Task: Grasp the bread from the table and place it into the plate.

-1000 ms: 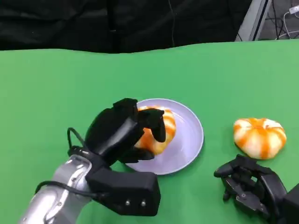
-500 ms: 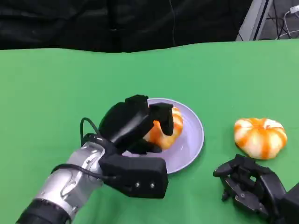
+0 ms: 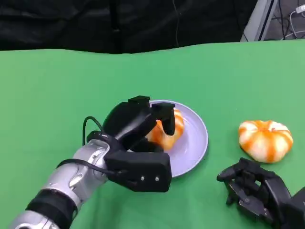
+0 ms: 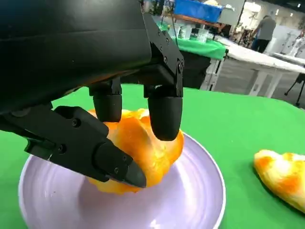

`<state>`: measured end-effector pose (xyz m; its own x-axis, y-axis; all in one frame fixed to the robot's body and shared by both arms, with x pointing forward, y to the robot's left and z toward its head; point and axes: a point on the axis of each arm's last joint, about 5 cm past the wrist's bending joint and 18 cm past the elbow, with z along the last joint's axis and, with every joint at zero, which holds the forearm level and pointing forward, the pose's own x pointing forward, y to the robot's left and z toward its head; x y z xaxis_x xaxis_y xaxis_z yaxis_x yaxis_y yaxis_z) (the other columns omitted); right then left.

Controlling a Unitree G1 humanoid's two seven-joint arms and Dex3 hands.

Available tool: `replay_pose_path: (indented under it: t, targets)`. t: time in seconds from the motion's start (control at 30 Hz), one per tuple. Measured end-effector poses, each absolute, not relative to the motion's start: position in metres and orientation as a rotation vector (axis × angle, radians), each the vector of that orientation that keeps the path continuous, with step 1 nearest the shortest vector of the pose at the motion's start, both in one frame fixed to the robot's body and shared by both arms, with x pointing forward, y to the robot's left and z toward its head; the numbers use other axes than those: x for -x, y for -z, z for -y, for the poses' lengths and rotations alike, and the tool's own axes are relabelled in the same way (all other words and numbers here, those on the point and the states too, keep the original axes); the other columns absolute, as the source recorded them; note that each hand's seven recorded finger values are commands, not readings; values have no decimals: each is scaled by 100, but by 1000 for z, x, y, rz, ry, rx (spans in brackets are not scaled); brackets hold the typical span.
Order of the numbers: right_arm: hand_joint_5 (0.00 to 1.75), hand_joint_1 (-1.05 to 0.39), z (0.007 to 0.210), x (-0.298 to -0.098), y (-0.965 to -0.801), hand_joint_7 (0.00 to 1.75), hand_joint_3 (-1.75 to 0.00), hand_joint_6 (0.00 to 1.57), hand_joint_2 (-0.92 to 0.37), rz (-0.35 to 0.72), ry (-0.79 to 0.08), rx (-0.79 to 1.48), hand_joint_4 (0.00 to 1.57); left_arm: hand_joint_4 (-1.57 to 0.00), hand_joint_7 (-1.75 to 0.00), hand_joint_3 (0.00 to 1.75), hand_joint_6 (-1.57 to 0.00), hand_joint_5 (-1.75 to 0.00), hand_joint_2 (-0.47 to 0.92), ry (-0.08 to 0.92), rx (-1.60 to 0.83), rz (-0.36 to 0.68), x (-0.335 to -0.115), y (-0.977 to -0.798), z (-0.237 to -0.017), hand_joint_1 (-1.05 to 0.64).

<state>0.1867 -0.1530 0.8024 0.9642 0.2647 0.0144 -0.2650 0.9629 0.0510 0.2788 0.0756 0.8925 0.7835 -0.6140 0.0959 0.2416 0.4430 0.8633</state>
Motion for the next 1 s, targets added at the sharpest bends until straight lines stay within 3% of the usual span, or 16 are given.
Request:
replay_pose_path:
  t: [0.03, 0.13, 0.23, 0.4, 0.53, 0.83, 1.0]
  targets:
    - [175, -26, 153, -187, -802, 109, -48, 73, -92, 8, -268, -52, 69, -68, -5, 7, -57, -14, 91, 567, -982, 412, -279, -892, -76, -43]
    - [175, -26, 153, -187, -802, 109, -48, 73, -92, 7, -268, -50, 69, -60, -1, 19, -47, -2, 92, 604, -994, 366, -280, -892, -77, -53]
    - [175, -26, 153, -187, -802, 109, -47, 73, -92, 7, -267, -48, 68, -47, 0, 37, -36, 0, 92, 631, -983, 331, -280, -893, -77, -62]
    - [174, -25, 153, -187, -803, 108, -48, 73, -92, 8, -266, -45, 67, -33, 0, 48, -22, 0, 92, 659, -972, 300, -282, -897, -77, -71]
    - [175, -25, 153, -187, -803, 107, -47, 73, -92, 8, -269, -46, 66, -8, 0, 57, -3, 0, 92, 671, -973, 284, -283, -902, -78, -82]
    - [175, -24, 153, -187, -803, 105, -48, 75, -92, 8, -269, -46, 68, -1, 0, 70, 0, 0, 92, 706, -903, 234, -286, -910, -86, -94]
    - [175, -25, 153, -187, -803, 105, -47, 75, -92, 8, -270, -45, 70, 0, 0, 73, 0, 0, 92, 644, -645, 221, -283, -906, -97, -94]
